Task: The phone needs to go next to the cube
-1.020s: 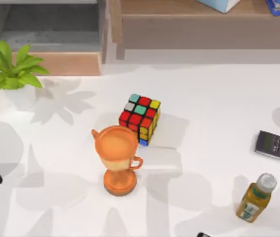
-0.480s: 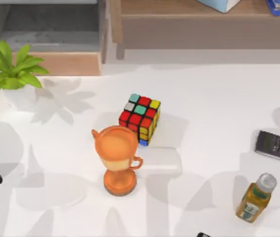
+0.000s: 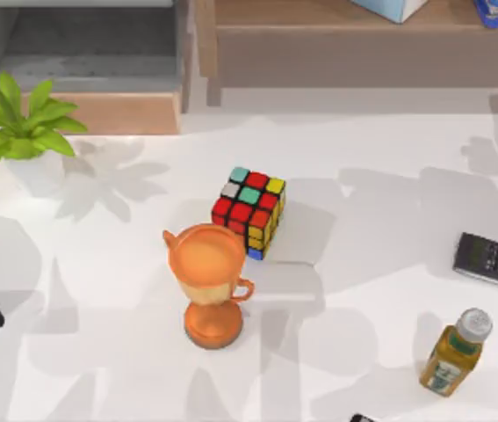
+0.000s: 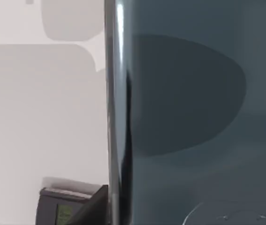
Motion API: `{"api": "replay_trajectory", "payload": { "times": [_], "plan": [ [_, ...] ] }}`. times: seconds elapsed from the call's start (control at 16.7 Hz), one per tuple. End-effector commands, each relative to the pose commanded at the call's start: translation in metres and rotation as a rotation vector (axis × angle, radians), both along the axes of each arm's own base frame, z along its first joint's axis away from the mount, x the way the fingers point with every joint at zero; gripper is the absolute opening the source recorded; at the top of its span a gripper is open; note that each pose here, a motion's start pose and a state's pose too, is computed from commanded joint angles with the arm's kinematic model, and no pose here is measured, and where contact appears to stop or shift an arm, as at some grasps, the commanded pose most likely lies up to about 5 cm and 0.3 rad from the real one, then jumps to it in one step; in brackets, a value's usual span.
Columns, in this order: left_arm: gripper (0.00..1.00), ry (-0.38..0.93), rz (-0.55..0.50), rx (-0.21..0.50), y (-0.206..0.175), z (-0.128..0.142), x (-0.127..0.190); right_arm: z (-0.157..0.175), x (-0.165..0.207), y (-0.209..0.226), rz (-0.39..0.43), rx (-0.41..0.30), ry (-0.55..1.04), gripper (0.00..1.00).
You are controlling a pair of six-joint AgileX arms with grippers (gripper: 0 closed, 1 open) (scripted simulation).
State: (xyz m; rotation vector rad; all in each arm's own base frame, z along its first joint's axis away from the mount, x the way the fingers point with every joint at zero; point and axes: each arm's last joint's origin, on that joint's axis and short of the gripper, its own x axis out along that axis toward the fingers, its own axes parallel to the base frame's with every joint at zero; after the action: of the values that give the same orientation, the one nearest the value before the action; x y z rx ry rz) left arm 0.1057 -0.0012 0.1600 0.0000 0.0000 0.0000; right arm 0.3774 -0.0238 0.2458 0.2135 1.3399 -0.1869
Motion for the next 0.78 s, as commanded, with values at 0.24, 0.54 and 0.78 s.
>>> {"api": "replay_trajectory", "payload": {
  "times": [0.24, 0.54, 0.78],
  "plan": [
    [1.00, 0.000, 0.000, 0.000, 0.000, 0.000, 0.000, -0.009, 0.017, 0.068, 0.068, 0.035, 0.073, 0.00],
    [1.00, 0.000, 0.000, 0.000, 0.000, 0.000, 0.000, -0.034, 0.025, 0.145, 0.155, 0.028, 0.164, 0.00],
    [1.00, 0.000, 0.000, 0.000, 0.000, 0.000, 0.000, -0.054, 0.024, 0.191, 0.217, 0.003, 0.194, 0.00]
  ]
}}
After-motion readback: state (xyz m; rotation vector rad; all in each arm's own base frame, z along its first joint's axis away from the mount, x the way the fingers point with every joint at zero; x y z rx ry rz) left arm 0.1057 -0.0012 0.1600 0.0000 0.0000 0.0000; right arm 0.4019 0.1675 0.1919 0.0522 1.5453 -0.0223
